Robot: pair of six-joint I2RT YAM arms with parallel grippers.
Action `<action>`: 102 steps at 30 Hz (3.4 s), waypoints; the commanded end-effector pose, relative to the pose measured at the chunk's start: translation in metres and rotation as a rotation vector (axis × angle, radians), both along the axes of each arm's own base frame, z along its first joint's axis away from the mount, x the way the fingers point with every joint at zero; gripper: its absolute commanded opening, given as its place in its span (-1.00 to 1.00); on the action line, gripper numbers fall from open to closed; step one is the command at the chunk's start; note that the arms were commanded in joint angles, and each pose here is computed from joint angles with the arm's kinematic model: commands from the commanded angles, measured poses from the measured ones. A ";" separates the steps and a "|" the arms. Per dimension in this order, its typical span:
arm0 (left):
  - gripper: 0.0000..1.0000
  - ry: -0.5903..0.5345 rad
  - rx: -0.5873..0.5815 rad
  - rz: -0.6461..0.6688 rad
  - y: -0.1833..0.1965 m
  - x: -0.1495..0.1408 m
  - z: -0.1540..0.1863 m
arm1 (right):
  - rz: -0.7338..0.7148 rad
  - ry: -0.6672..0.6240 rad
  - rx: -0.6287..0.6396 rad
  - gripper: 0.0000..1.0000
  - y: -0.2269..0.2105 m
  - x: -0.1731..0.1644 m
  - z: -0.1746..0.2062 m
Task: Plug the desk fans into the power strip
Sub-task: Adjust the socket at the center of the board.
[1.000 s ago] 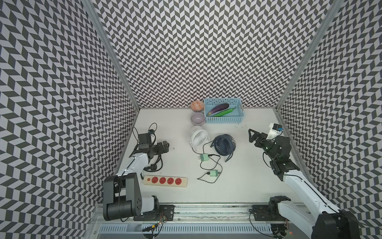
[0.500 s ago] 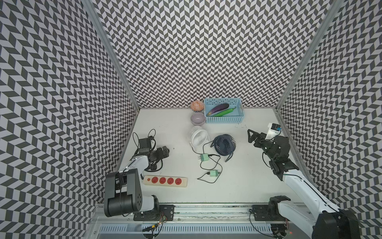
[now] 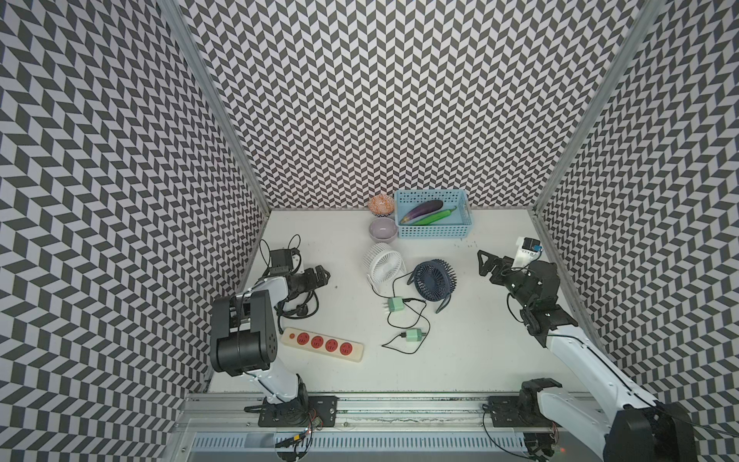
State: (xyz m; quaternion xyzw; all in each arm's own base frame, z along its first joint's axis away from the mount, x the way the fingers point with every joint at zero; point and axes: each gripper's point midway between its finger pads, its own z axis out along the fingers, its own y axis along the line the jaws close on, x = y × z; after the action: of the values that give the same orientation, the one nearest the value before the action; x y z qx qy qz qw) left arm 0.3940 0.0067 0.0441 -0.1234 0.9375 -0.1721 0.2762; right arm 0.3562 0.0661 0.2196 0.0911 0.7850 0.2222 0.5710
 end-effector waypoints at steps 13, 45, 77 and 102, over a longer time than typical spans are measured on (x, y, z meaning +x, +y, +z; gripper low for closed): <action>1.00 0.206 -0.116 -0.211 -0.058 0.067 -0.044 | 0.054 -0.034 -0.003 0.99 0.012 0.004 0.024; 1.00 -0.036 0.058 -0.183 -0.056 0.054 0.081 | 0.124 -0.067 -0.034 0.99 0.025 -0.007 0.044; 0.52 0.090 0.177 -0.145 -0.039 -0.016 -0.007 | 0.073 -0.121 -0.050 0.99 0.014 -0.022 0.035; 0.22 0.017 0.282 -0.279 -0.071 -0.004 0.010 | 0.186 -0.157 -0.154 0.99 0.047 -0.026 0.036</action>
State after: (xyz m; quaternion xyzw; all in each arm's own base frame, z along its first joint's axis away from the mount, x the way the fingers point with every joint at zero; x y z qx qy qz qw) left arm 0.3780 -0.0628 0.0360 0.0393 0.9703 -0.0771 0.2260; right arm 0.3275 0.1081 0.2377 -0.0230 0.7751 0.2283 0.5887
